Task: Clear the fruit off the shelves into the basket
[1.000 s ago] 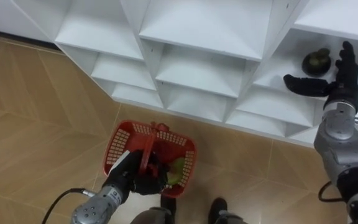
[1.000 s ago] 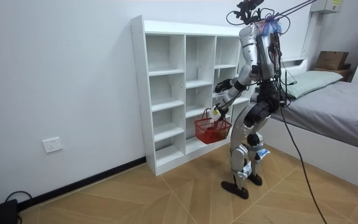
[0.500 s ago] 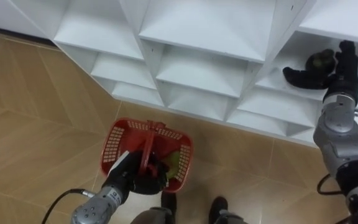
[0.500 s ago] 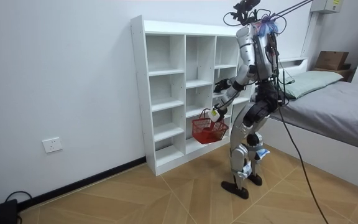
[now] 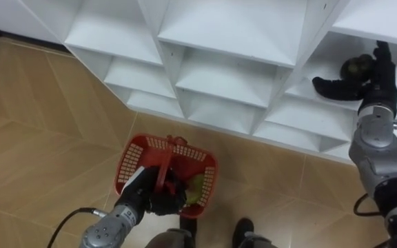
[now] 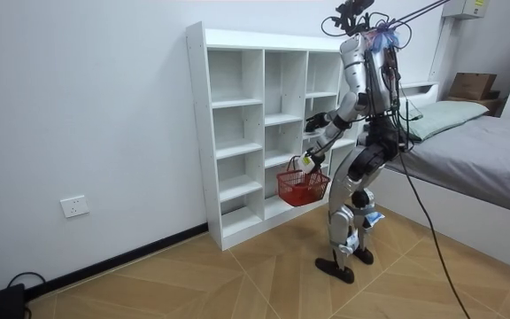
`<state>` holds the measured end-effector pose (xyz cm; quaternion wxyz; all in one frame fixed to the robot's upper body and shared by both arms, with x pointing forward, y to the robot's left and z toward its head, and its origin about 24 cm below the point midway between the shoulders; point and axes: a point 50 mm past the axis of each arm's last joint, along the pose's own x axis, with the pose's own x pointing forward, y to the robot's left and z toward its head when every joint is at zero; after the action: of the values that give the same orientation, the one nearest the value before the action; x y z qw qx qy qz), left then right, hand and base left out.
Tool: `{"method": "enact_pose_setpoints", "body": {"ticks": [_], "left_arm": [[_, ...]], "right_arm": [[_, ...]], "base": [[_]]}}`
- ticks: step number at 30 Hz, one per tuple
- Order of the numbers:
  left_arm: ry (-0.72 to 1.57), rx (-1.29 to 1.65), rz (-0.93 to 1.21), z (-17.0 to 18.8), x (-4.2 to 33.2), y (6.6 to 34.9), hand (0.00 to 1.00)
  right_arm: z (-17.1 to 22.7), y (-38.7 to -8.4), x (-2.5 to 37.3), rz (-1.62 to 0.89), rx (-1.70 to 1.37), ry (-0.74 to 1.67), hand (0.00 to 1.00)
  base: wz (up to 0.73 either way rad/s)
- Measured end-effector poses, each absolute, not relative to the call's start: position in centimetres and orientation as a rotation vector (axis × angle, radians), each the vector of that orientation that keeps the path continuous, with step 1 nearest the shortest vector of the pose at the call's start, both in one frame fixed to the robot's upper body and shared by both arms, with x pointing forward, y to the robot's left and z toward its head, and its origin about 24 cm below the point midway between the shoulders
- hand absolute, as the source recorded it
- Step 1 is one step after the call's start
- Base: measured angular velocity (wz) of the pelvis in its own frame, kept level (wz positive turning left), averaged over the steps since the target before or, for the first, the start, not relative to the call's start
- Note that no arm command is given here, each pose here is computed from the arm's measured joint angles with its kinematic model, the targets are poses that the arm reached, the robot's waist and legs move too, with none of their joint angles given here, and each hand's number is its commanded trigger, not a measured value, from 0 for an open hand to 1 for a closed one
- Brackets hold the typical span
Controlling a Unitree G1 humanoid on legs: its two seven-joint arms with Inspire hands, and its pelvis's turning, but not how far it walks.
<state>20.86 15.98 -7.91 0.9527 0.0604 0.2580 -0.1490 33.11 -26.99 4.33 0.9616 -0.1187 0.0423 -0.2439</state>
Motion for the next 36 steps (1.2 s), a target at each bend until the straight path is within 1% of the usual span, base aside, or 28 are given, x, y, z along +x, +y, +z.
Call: {"method": "enact_pose_setpoints", "body": {"ticks": [9,10,11,12,15,20,23,36], "left_arm": [[0.499,0.126,-0.296,-7.4,21.7,15.9,1.00],[0.497,0.120,-0.293,-7.4,21.7,15.8,1.00],[0.498,0.112,-0.293,-7.4,21.7,15.8,1.00],[0.498,0.110,-0.293,-7.4,21.7,15.8,1.00],[0.503,0.102,-0.303,-7.5,21.6,15.5,1.00],[0.502,0.099,-0.303,-7.4,21.6,15.5,1.00],[0.504,0.076,-0.297,-7.4,21.7,15.4,1.00],[0.506,0.075,-0.313,-7.5,21.6,15.1,1.00]], "right_arm": [[4.2,-27.1,33.0,-0.492,-0.280,0.088,0.00],[4.1,-27.2,32.9,-0.491,-0.286,0.091,0.04],[4.0,-27.2,32.9,-0.490,-0.294,0.093,0.65],[3.9,-27.2,32.9,-0.489,-0.298,0.093,1.00],[3.9,-27.4,32.8,-0.493,-0.317,0.095,1.00],[4.5,-29.0,32.5,-0.542,-0.350,0.091,1.00],[4.6,-29.3,32.4,-0.561,-0.355,0.090,1.00],[4.4,-28.8,32.5,-0.547,-0.373,0.092,1.00]], "base": [[0.00],[0.00],[0.00],[0.00],[0.00],[0.00],[0.00],[0.00]]}}
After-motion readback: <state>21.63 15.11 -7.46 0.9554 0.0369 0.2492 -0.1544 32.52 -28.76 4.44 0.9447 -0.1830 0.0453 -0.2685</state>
